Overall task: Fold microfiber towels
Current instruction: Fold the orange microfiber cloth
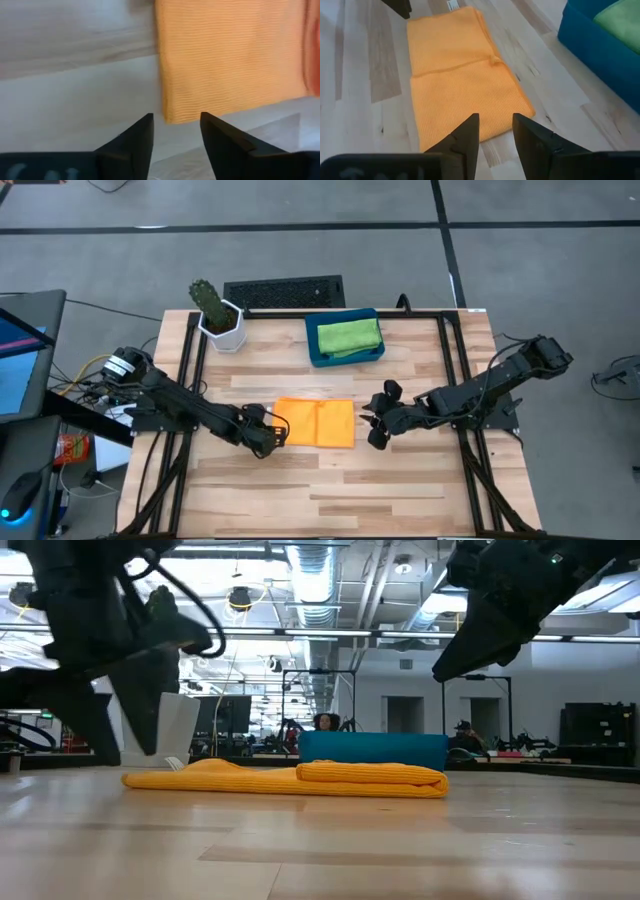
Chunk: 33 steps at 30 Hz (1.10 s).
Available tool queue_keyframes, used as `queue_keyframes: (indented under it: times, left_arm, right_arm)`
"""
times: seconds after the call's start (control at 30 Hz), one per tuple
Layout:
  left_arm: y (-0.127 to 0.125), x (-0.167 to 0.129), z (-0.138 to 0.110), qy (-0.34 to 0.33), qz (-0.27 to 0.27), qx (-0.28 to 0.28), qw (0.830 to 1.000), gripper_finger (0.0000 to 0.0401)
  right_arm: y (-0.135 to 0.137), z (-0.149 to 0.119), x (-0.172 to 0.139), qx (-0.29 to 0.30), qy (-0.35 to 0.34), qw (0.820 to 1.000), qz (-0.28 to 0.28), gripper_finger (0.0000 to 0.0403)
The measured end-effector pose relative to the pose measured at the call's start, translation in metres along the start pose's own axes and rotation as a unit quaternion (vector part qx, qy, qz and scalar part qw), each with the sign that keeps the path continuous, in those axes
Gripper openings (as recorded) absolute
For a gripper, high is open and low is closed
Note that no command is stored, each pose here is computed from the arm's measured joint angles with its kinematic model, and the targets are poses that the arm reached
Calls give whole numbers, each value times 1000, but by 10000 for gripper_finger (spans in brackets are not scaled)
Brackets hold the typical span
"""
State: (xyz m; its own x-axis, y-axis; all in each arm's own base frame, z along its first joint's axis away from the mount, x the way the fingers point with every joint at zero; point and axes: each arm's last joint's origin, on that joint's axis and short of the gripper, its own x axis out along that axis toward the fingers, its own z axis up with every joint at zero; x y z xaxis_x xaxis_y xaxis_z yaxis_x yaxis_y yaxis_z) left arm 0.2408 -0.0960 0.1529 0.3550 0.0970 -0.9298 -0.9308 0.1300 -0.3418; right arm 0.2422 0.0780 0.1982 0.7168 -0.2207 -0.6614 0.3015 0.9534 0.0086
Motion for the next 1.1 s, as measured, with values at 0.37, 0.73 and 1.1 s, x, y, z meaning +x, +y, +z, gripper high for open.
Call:
queue_keyframes:
  times: [0.37, 0.73, 1.1]
  left_arm:
    - [-8, -2, 4, 11, 4, -14, 1000, 234]
    - [-11, 27, -2, 6, 32, -23, 999, 249]
    - [-17, 28, -2, -6, 28, -44, 999, 171]
  right_arm:
    - [1, 0, 0, 0, -1, 1000, 1, 143]
    - [0, 0, 0, -1, 1, 1000, 0, 143]
    - [-1, 0, 0, 0, -4, 1000, -11, 143]
